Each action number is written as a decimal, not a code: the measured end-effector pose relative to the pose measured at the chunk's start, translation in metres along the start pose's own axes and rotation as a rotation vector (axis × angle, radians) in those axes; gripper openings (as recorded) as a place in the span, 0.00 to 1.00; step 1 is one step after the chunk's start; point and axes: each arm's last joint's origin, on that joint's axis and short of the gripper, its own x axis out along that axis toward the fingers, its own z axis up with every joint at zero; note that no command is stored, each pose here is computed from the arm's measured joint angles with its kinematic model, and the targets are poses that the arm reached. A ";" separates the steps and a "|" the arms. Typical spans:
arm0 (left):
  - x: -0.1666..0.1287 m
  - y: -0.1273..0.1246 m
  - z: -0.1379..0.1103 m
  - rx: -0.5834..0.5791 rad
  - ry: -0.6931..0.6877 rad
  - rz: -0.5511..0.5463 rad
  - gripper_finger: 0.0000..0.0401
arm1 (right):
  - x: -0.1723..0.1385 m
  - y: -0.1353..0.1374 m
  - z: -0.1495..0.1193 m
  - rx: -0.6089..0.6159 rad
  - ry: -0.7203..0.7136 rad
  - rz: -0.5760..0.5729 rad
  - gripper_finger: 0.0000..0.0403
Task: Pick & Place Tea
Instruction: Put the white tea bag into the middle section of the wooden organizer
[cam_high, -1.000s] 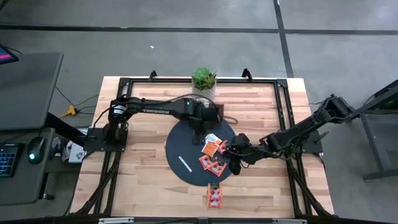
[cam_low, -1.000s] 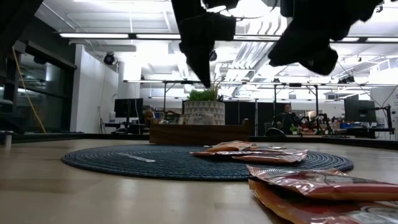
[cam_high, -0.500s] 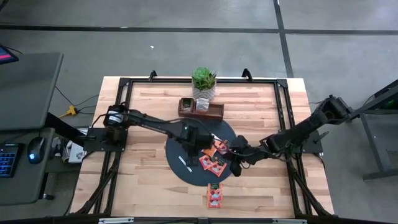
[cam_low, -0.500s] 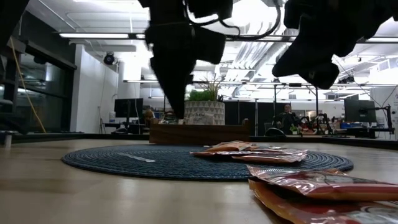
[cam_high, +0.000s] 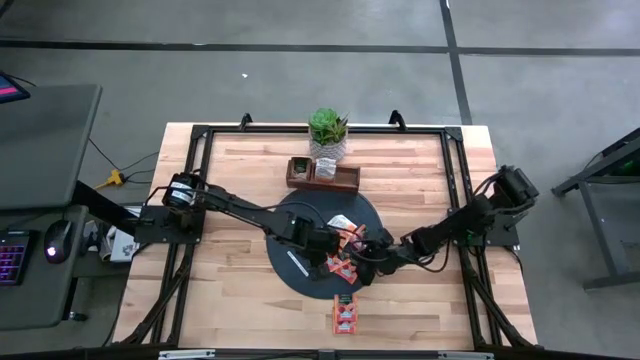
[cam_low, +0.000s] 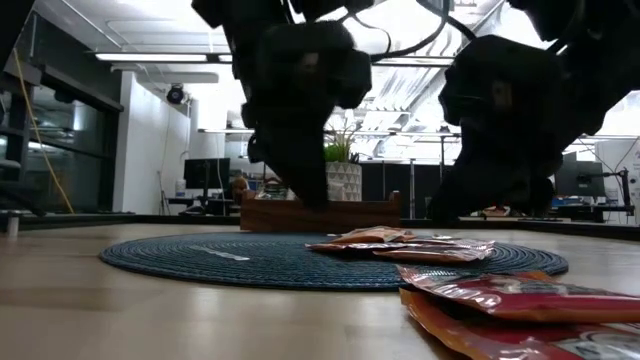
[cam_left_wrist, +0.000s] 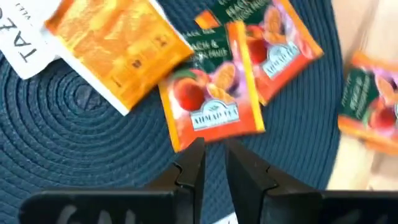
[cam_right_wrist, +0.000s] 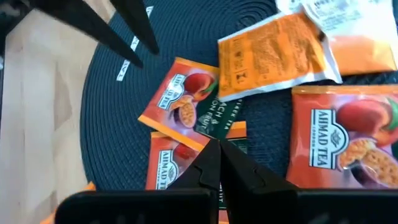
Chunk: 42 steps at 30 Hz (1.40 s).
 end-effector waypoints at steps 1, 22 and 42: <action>0.002 0.001 -0.001 -0.022 -0.011 0.002 0.15 | 0.000 0.000 0.000 0.018 -0.002 -0.004 0.00; 0.005 0.019 0.013 -0.269 -0.217 0.144 0.15 | 0.000 -0.008 -0.001 0.158 -0.015 -0.086 0.00; 0.025 0.029 -0.010 -0.314 -0.192 0.124 0.15 | -0.019 -0.008 0.025 0.168 -0.039 -0.077 0.00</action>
